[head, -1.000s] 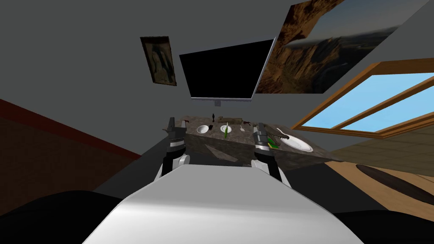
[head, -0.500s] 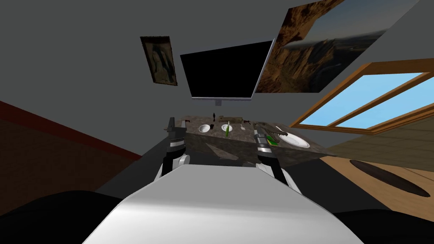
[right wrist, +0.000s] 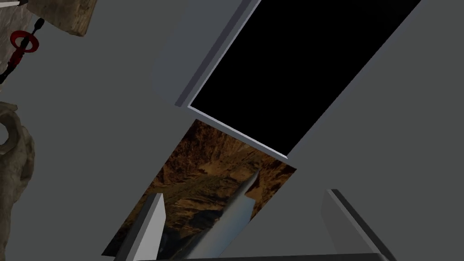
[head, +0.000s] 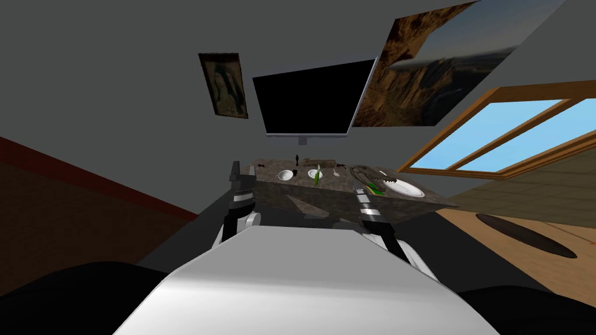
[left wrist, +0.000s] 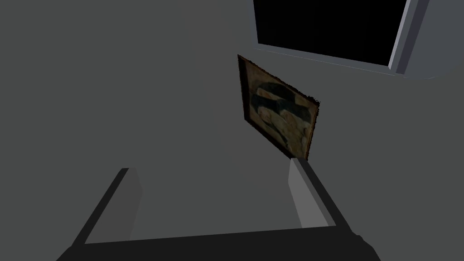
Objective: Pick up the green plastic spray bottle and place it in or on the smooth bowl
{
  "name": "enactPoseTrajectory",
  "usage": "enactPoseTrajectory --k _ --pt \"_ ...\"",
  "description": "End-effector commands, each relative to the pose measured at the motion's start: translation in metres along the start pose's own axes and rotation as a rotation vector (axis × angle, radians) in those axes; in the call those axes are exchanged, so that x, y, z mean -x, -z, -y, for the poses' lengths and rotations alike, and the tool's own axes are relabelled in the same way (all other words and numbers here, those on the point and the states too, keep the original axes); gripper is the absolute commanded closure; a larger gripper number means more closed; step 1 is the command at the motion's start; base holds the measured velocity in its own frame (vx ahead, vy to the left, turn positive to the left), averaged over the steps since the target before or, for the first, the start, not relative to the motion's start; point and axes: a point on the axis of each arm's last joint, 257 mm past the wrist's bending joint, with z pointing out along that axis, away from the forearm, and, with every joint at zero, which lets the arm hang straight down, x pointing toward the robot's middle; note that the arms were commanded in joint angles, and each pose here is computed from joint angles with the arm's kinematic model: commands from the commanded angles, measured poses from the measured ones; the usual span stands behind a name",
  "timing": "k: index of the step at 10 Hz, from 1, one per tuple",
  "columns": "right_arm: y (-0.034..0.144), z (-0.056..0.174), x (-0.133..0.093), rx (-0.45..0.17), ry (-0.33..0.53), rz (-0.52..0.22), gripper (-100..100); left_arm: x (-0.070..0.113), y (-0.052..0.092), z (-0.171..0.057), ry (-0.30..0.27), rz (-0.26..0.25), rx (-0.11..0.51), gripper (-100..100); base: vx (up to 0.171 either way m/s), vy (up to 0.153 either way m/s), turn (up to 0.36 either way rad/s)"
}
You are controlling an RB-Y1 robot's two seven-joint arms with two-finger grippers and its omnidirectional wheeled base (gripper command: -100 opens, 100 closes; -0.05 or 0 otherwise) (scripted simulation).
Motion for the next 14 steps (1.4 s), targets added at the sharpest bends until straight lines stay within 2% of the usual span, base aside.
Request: enactPoseTrajectory --k 1,3,4,6,7,10,11,13,14 --pt "0.005 0.022 0.002 -0.051 0.063 -0.030 -100 0.000 0.000 0.000 0.000 0.000 0.000 0 -0.037 0.164 -0.018" --pt "0.018 0.054 0.005 -0.127 0.172 -0.086 -100 0.000 0.000 0.000 0.000 0.000 0.000 0 0.006 0.175 0.029" --pt "0.020 0.060 0.006 -0.143 0.198 -0.099 -100 0.000 0.000 0.000 0.000 0.000 0.000 0 0.017 0.175 0.022" --pt "0.031 0.086 0.010 -0.202 0.309 -0.156 -100 0.000 0.000 0.000 0.000 0.000 0.000 0 0.054 0.169 0.070" --pt "0.036 0.099 0.012 -0.231 0.371 -0.188 -100 0.000 0.000 0.000 0.000 0.000 0.000 0 0.134 0.194 0.101" --pt "0.045 0.120 0.018 -0.277 0.480 -0.242 -100 0.000 0.000 0.000 0.000 0.000 0.000 0 0.113 0.133 0.063" --pt "0.050 0.135 0.023 -0.308 0.559 -0.279 -100 0.000 0.000 0.000 0.000 0.000 0.000 0 0.153 0.142 0.121" --pt "0.056 0.150 0.029 -0.339 0.641 -0.316 -100 0.000 0.000 0.000 0.000 0.000 0.000 0 0.163 0.126 0.075" --pt "0.062 0.164 0.036 -0.370 0.719 -0.348 -100 0.000 0.000 0.000 0.000 0.000 0.000 0 0.157 0.128 0.123"
